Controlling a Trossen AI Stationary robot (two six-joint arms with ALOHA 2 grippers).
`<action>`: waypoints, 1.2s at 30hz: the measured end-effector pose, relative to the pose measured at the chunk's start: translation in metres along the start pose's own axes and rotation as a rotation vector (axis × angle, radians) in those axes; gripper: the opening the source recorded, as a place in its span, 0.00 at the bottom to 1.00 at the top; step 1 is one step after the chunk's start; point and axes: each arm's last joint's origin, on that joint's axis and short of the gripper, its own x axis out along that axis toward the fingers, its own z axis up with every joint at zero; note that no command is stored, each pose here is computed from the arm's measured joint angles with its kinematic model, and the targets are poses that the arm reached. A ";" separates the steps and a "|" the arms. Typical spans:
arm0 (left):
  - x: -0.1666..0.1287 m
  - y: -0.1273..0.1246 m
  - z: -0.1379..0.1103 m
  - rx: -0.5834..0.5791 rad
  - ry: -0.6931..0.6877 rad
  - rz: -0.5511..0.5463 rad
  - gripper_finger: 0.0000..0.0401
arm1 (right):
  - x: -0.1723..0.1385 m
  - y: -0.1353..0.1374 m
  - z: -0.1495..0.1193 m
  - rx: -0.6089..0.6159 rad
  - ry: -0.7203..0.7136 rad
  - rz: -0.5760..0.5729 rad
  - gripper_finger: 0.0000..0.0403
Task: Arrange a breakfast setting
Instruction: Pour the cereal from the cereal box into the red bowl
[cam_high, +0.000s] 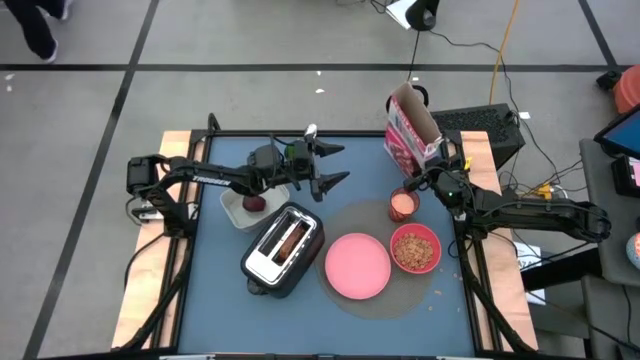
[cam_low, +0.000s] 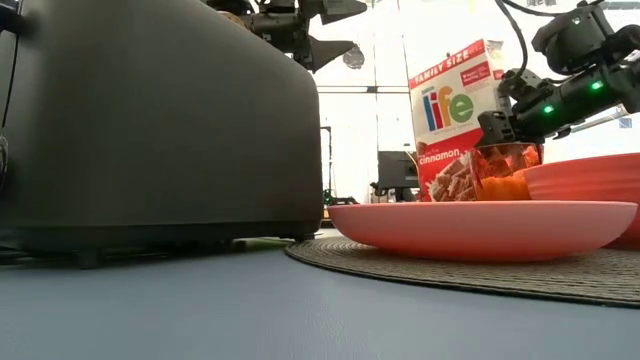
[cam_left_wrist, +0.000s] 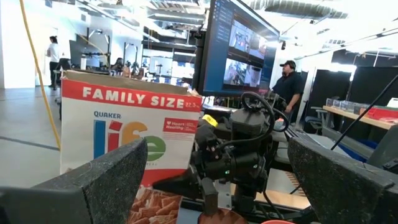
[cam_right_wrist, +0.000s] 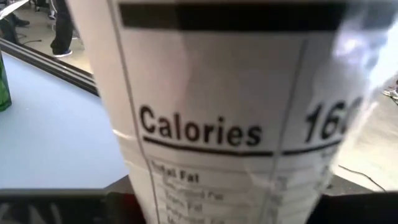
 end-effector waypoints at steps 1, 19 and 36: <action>0.000 0.000 0.000 0.000 0.000 0.000 0.98 | 0.000 0.000 0.000 0.000 0.000 0.000 0.50; 0.000 0.000 0.000 -0.001 0.000 0.000 0.98 | 0.000 0.000 0.000 0.016 -0.004 -0.001 0.84; 0.000 0.000 0.000 0.000 -0.001 0.000 0.98 | -0.010 -0.010 0.014 0.075 -0.115 0.003 0.84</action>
